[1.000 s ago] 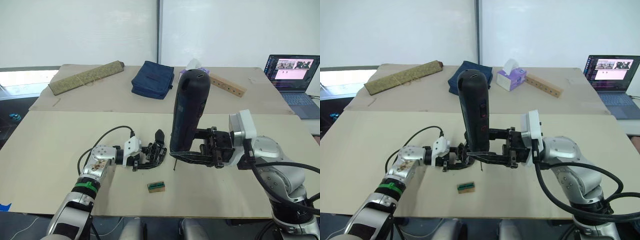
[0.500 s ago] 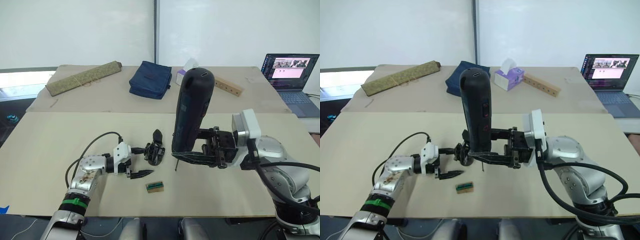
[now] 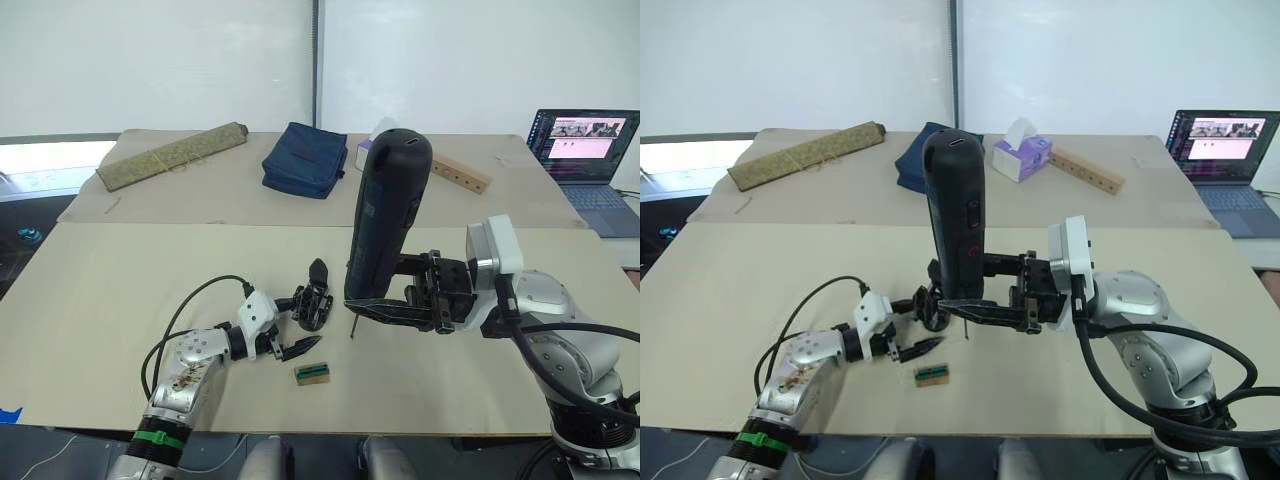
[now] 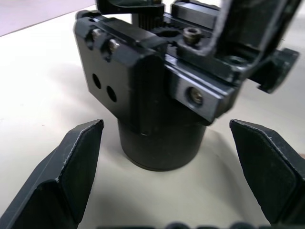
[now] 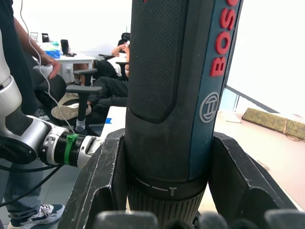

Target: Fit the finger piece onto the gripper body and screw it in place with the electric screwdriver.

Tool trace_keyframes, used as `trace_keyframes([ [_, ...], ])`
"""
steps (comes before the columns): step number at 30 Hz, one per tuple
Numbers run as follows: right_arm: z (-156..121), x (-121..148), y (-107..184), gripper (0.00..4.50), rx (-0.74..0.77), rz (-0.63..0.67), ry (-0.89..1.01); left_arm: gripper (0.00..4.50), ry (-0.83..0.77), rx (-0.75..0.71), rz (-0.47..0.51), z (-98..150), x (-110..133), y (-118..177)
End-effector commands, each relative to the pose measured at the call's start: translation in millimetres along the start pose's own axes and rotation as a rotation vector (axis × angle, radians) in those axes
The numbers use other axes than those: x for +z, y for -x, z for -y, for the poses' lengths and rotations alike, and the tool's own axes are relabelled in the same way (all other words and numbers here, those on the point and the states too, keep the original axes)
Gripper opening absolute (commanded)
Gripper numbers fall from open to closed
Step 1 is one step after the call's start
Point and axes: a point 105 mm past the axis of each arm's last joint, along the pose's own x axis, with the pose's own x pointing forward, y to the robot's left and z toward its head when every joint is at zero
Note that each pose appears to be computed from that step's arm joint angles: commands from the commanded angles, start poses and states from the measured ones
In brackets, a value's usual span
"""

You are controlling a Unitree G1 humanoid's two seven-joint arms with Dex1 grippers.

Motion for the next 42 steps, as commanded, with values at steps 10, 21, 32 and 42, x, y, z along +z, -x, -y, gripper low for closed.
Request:
trace_keyframes([
  [10, -1, 23, -5, 1.95, -0.007, 0.068, 0.061, 3.95, 0.017, -0.052, -0.014, 10, -3, -21],
  [21, 2, 57, -23, 1.95, 0.031, 0.161, 0.067, 2.31, 0.025, -0.064, -0.045, 9, -8, -11],
  [32, 19, 84, -53, 1.95, 0.072, 0.232, 0.073, 2.31, 0.024, -0.079, -0.035, 10, -4, -17],
  [42, 23, 65, -70, 1.95, 0.108, 0.190, 0.091, 2.31, 0.026, -0.090, -0.037, 12, -4, -16],
])
